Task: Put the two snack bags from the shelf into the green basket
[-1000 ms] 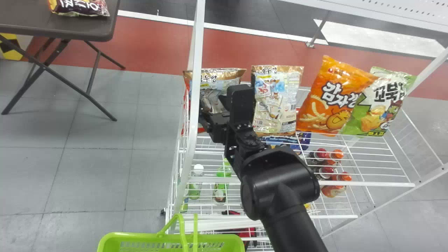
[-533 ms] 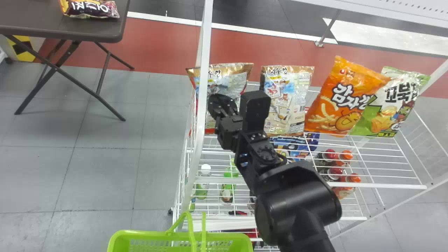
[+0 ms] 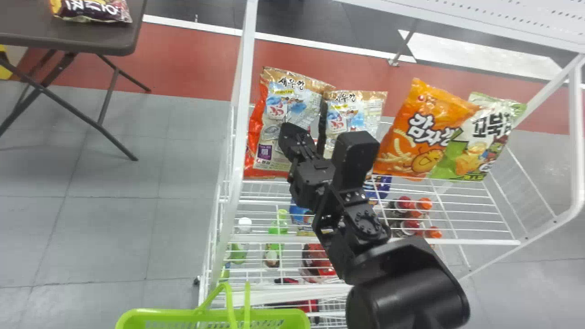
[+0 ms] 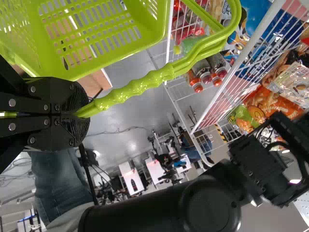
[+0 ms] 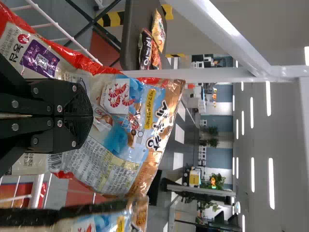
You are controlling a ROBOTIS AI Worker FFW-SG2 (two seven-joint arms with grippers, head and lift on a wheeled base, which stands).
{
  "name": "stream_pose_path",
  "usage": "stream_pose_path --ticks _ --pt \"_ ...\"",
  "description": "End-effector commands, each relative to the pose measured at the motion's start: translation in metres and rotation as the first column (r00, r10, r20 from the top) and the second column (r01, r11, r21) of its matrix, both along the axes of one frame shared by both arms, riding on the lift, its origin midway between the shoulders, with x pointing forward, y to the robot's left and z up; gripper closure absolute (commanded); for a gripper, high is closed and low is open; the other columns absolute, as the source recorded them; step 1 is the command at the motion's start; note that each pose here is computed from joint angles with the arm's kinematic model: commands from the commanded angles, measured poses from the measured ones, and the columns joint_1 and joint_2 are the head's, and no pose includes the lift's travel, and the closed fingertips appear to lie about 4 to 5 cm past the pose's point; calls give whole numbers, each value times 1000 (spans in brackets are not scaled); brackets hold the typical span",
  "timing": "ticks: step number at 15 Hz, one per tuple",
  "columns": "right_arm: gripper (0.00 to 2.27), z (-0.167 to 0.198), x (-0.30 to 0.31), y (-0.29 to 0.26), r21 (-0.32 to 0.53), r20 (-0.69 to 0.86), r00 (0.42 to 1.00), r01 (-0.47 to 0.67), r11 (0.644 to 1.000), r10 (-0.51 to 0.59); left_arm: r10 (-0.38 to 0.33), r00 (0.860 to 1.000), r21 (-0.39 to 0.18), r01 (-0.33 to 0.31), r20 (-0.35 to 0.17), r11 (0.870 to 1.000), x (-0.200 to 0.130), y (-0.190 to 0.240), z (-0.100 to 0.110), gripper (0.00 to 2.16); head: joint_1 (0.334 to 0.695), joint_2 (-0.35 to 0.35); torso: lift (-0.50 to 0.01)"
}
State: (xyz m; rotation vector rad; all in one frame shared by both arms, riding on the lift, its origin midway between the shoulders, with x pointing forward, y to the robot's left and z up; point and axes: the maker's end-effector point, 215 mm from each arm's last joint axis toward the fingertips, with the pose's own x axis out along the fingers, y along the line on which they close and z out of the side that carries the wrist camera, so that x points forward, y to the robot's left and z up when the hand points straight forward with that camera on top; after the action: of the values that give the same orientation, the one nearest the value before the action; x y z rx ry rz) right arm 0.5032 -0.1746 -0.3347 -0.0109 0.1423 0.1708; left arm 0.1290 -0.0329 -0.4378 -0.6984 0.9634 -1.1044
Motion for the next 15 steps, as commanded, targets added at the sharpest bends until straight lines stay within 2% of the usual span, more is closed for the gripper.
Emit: stream_pose_path --ticks 1,4,7,11,15 --pt "2246 17 -30 -18 35 -19 1000 -2 999 2 -11 1000 1 11 4 1000 -3 -4 1 1970 695 -348 -11" --pt "2250 24 -64 -21 99 -66 996 -60 993 67 -27 1000 5 27 8 1000 -8 -11 1 1973 695 -350 -11" --pt "2250 14 -95 -11 156 -143 980 -119 981 142 -27 1000 1 27 12 1000 -10 -12 5 1973 695 -350 -11" --pt "2246 -7 -138 3 195 -281 934 -168 966 220 -24 1000 -2 24 13 1000 -11 -12 6 1973 695 -350 -11" --pt "2250 -22 -181 -5 180 -411 881 -172 968 233 -23 1000 -8 23 20 1000 -10 -12 7 1970 695 -350 -11"
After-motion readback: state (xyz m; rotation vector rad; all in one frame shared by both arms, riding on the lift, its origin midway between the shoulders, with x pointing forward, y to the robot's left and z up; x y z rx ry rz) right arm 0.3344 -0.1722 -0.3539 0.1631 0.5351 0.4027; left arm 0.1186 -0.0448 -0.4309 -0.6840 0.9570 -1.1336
